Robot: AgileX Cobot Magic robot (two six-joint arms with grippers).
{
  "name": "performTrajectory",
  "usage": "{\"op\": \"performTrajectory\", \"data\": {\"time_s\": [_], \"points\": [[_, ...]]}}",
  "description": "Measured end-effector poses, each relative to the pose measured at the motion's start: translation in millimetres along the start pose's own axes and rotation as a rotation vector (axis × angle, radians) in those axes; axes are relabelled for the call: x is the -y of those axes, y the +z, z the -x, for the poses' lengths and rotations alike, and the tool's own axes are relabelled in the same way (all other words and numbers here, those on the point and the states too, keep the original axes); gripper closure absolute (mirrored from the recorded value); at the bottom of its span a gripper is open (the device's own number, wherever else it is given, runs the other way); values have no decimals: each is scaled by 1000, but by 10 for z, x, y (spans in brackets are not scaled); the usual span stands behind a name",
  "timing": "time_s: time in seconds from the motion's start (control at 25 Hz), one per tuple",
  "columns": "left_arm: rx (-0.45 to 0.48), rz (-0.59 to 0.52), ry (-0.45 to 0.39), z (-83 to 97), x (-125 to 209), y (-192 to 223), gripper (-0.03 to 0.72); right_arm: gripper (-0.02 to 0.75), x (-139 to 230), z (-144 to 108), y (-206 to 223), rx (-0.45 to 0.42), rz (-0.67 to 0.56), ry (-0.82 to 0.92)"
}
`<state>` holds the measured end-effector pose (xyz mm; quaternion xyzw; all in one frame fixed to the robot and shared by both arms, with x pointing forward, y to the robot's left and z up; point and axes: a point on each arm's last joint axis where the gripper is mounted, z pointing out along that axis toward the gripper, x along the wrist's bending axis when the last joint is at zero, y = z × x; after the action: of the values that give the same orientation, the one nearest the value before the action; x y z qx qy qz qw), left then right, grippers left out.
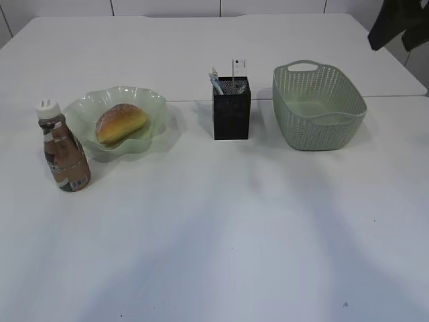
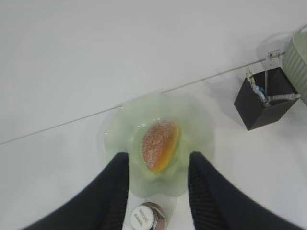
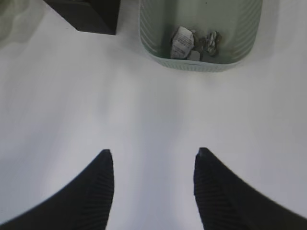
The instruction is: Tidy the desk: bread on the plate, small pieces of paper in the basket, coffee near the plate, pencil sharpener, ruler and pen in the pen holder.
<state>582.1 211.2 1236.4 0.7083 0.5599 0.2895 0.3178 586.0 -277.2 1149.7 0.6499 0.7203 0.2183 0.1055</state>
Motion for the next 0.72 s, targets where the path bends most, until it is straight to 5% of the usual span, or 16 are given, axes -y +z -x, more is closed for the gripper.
{"op": "performTrajectory", "data": {"time_s": [0.32, 0.72], "points": [[-65, 40, -54, -153, 130, -1007, 398, 312, 121, -135, -506, -23, 115, -56], [-58, 271, -96, -267, 543, -2228, 398, 311, 681, -205, -758, -27, 110, -86]]}}
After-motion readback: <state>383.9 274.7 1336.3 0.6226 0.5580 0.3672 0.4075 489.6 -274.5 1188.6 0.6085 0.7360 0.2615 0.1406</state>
